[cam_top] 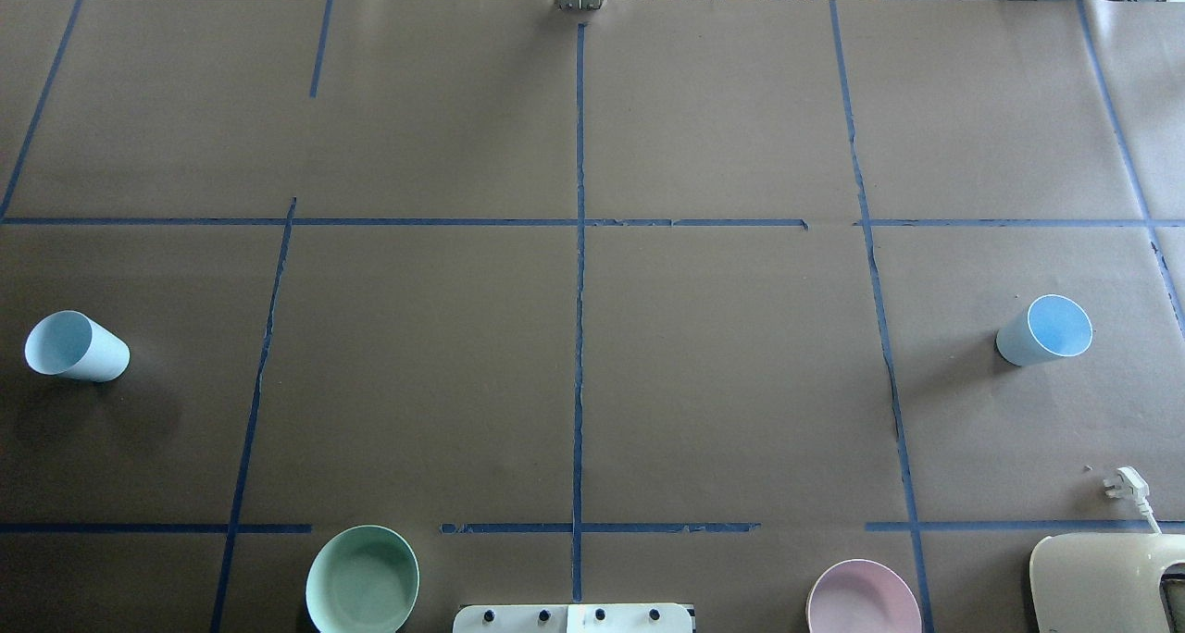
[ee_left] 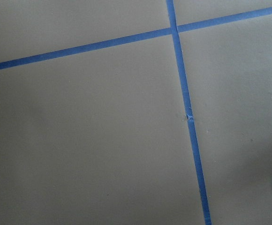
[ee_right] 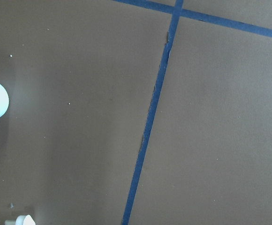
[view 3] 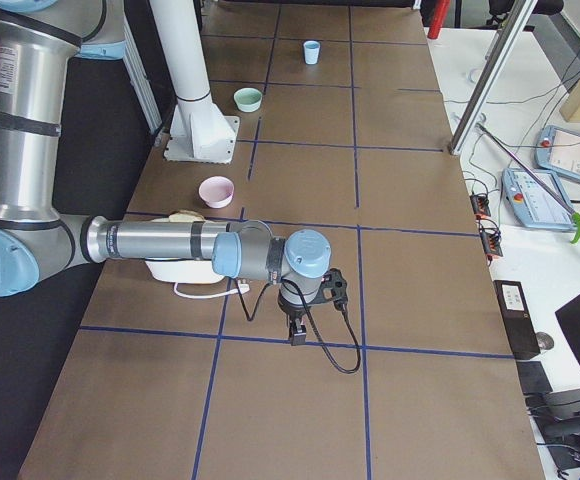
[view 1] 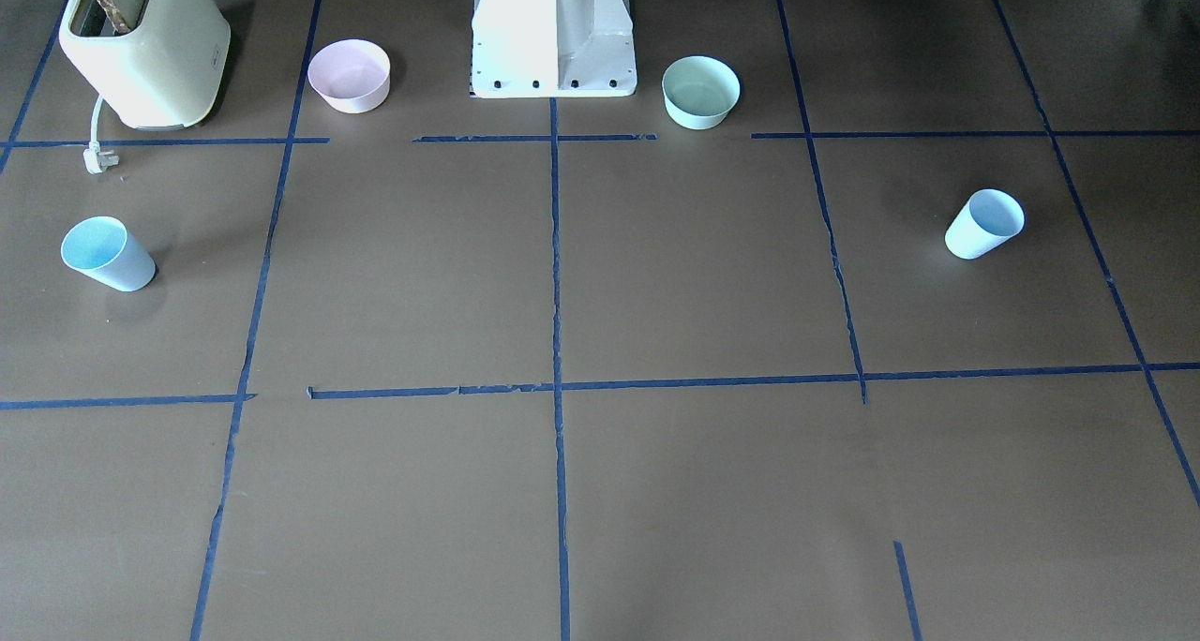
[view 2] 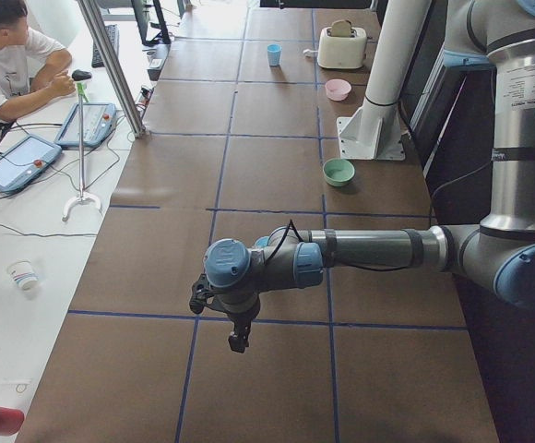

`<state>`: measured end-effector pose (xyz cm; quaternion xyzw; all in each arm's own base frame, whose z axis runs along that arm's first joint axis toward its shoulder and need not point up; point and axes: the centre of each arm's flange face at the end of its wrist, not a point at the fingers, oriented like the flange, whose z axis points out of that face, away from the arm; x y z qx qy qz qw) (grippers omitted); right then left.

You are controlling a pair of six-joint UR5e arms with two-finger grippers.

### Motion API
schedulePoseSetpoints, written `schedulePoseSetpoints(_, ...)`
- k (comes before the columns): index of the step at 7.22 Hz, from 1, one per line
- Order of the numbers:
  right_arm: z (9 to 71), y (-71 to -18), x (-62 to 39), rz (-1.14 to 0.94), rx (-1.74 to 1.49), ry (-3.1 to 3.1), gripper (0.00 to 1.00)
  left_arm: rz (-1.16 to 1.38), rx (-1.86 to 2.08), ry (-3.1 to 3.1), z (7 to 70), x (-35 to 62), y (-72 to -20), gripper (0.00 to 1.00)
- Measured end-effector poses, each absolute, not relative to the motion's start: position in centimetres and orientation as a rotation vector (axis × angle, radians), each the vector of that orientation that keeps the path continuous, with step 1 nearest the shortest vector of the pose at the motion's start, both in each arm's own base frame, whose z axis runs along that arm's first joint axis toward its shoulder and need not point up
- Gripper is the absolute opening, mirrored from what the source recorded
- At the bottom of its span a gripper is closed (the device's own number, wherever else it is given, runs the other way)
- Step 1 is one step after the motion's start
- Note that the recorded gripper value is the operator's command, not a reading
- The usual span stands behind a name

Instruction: Stack blue cups with both arms

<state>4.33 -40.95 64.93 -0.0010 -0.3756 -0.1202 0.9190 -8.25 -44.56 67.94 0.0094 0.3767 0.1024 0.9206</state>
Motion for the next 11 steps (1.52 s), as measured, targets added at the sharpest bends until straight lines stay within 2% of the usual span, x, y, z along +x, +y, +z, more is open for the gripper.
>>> schedulePoseSetpoints(4, 64.9, -41.0, 4.3, -0.247, -0.001, -0.776, 1.0, 0.211, 0.016, 0.773, 68.0, -8.2, -44.6, 1.0)
schedulePoseSetpoints(8, 64.8, -41.0, 4.2, -0.247, 0.001, -0.783, 1.0, 0.275, 0.229, 0.75, 63.7, -7.7, -49.0, 1.0)
schedulePoseSetpoints(11, 64.8, -41.0, 4.2, -0.247, 0.001, -0.784, 1.0, 0.296, 0.261, 0.774, 62.8, -2.0, -49.3, 1.0)
